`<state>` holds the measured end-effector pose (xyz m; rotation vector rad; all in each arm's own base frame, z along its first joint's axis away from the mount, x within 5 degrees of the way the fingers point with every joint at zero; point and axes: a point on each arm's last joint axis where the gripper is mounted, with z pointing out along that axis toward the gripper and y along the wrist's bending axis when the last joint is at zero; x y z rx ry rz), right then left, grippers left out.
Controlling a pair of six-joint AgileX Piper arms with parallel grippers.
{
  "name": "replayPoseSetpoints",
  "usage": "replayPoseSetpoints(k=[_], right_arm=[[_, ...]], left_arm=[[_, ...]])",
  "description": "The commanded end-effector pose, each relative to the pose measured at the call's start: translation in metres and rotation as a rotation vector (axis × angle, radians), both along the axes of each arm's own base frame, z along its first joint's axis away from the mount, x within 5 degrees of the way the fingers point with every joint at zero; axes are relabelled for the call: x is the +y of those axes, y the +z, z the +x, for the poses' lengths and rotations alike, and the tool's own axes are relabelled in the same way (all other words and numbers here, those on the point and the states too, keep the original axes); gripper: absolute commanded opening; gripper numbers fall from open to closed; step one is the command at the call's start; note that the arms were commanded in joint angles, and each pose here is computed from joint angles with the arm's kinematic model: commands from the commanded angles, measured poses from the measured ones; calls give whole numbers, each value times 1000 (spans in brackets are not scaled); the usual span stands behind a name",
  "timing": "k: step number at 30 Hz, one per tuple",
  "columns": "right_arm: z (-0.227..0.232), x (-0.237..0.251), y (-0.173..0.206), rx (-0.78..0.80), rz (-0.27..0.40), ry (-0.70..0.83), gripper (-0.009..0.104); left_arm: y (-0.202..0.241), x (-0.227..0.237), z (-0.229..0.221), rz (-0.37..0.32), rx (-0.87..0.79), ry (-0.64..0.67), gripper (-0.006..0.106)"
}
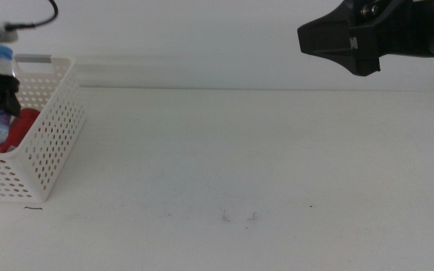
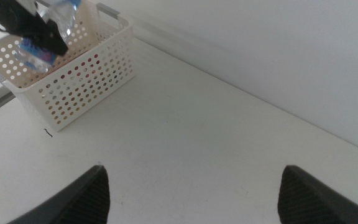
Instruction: Use arms to grab the bottles and put them into the dustbin to the left of the table.
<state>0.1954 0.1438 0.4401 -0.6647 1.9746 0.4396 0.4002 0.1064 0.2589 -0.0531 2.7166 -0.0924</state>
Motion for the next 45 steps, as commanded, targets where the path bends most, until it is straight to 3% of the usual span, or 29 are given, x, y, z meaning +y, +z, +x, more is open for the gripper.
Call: replayPoseSetpoints(k=[1,5,11,16,19,23,31,38,41,45], right_arm=[[0,-2,0,-10,-4,-7,91],[0,-2,0,-10,-4,-7,91],[0,-2,0,-10,-4,-7,91],[0,-2,0,-10,-4,-7,91],[0,-2,0,-10,-4,-7,91],[0,-2,0,-10,-4,-7,91],[0,-2,0,-10,-4,-7,91],[0,-2,0,-10,-4,-7,91],[0,-2,0,-10,-4,-7,91],[0,-2,0,-10,-4,-7,91]], left_arm=[[4,3,6,30,-45,-13,2],[-1,1,11,16,-68,-42,26],[-1,-7,13,28,-70,-69,94],[27,-22,9,53,-112,-56,94],[60,-32,-6,112,-155,-40,94],[107,-53,-34,104,-240,-32,94],[201,-129,-124,55,-613,-314,94],[210,-148,-234,20,-966,-368,94],[210,-146,-253,20,-985,-372,94],[207,-149,-261,-38,-933,-394,94]])
